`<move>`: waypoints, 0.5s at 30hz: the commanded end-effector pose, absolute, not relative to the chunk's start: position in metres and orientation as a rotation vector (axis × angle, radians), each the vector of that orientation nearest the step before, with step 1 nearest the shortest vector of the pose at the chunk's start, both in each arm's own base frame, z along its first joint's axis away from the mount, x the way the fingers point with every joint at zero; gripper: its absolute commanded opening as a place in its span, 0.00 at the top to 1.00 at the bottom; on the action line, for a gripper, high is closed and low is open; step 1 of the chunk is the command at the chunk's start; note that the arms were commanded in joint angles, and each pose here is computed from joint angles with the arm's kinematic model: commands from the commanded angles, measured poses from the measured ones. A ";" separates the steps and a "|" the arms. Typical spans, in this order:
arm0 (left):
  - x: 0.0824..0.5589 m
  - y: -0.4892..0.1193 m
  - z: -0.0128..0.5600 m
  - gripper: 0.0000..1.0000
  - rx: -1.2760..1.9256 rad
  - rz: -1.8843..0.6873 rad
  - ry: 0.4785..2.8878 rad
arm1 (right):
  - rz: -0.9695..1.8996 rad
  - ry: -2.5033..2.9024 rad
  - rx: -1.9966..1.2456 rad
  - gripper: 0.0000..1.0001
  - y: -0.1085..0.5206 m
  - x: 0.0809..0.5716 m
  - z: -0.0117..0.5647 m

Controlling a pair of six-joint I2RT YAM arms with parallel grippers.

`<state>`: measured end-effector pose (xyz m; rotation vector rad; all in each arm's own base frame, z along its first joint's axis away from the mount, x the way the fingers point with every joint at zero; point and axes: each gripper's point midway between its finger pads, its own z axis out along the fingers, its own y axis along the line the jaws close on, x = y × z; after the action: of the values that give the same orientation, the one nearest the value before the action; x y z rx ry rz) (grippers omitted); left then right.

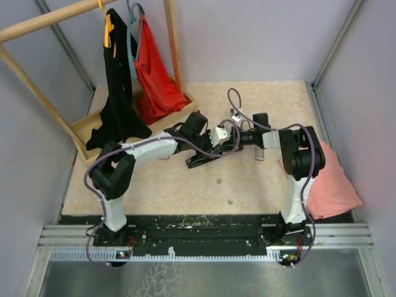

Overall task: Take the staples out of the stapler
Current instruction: Pick up the stapler from the center of the board.

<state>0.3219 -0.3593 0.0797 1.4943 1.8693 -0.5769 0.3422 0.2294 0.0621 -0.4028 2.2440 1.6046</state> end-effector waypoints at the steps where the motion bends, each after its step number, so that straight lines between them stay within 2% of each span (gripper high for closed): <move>1: 0.325 -0.374 0.126 1.00 1.430 -0.669 1.735 | 1.452 2.247 -0.445 0.94 0.223 0.360 0.043; 15: 0.322 -0.367 0.126 1.00 1.415 -0.703 1.721 | 1.370 2.294 -0.436 0.99 0.216 0.365 0.027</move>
<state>0.3185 -0.3598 0.0755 1.4795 1.8501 -0.6361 0.3377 0.2283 0.0551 -0.4157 2.2730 1.5905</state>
